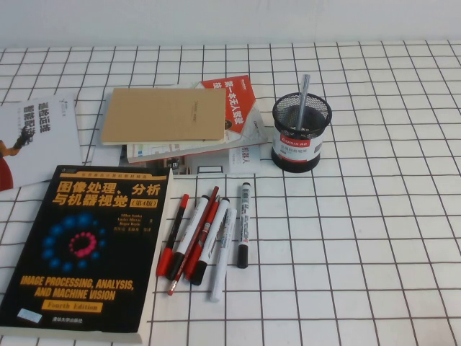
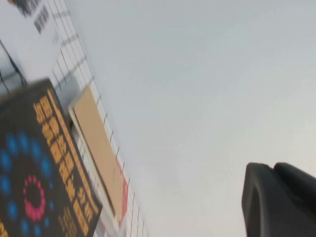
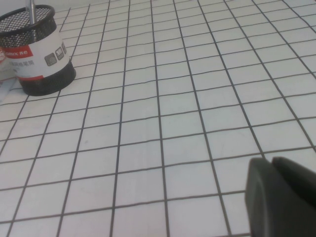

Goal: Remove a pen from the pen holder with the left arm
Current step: 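Take a marker out of the pen holder and lay it on the table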

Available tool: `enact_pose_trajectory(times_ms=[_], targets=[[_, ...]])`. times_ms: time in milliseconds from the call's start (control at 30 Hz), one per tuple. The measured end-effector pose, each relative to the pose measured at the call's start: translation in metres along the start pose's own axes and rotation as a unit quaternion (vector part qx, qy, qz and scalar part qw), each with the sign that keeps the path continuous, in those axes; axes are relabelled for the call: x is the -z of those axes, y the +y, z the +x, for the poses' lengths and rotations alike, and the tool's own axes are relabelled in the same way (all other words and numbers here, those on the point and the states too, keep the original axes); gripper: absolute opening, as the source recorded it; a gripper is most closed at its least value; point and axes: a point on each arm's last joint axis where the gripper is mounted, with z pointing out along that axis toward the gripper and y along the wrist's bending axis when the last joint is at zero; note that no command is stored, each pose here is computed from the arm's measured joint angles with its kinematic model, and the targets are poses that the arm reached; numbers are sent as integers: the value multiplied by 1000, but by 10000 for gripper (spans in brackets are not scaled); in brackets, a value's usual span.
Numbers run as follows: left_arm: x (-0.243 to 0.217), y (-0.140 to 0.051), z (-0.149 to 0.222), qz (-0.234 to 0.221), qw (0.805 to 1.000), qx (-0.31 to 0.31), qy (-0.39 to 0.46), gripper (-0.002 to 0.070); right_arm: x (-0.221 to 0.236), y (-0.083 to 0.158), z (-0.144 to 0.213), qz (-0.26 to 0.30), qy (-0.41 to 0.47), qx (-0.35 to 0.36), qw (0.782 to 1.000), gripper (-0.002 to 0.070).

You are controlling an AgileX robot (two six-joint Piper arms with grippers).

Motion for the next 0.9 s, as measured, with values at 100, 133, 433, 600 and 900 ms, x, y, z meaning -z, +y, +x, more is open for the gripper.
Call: enact_pose_trajectory(times_ms=[100,133,433,600,900], targets=[[1,1,-10,-4,998,14,-55,-1,0,0,0,0,0,0,1000,-16],[1,1,-13,-6,997,16,-69,-1,0,0,0,0,0,0,1000,-16],[1,2,-16,-8,996,24,-88,-1,0,0,0,0,0,0,1000,-16],[0,0,-4,-3,998,-60,-23,-1,0,0,0,0,0,0,1000,-17],[7,-82,7,126,839,-519,111,-1,0,0,0,0,0,0,1000,-16]])
